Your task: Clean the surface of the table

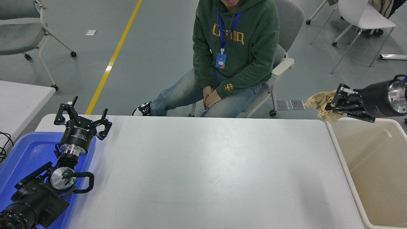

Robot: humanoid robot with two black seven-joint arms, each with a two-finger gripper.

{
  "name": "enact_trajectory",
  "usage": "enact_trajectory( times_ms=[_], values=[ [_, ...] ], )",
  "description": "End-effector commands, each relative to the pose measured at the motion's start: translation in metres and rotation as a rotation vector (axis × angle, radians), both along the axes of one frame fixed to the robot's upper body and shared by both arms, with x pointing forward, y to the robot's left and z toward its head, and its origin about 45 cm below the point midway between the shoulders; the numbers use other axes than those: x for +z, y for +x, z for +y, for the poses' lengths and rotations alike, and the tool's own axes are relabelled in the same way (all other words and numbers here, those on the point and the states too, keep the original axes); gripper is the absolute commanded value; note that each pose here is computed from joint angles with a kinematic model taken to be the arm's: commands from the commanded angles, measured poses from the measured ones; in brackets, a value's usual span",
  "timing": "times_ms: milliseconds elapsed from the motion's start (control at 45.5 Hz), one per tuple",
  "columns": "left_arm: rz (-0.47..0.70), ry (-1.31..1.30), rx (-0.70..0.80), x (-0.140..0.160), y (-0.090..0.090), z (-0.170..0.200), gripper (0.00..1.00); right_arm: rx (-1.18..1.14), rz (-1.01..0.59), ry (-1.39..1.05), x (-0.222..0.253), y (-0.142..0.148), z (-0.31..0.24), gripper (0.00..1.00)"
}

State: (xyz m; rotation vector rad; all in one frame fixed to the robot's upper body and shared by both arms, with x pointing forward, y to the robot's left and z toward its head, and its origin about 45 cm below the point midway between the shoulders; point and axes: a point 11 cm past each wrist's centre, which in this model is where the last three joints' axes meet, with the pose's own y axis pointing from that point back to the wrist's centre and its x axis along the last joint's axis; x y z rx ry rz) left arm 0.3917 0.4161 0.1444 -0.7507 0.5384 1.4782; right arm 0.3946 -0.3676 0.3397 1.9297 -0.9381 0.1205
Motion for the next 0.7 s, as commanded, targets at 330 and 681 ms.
enact_trajectory(
  times_ms=[330, 681],
  values=[
    [0.0, 0.0, 0.0, 0.0, 0.0, 0.0, 1.0, -0.286, -0.065, -0.104, -0.004, 0.017, -0.095, 0.0],
    [0.0, 0.0, 0.0, 0.0, 0.0, 0.0, 1.0, -0.491, -0.084, -0.248, -0.065, 0.023, -0.152, 0.0]
  ],
)
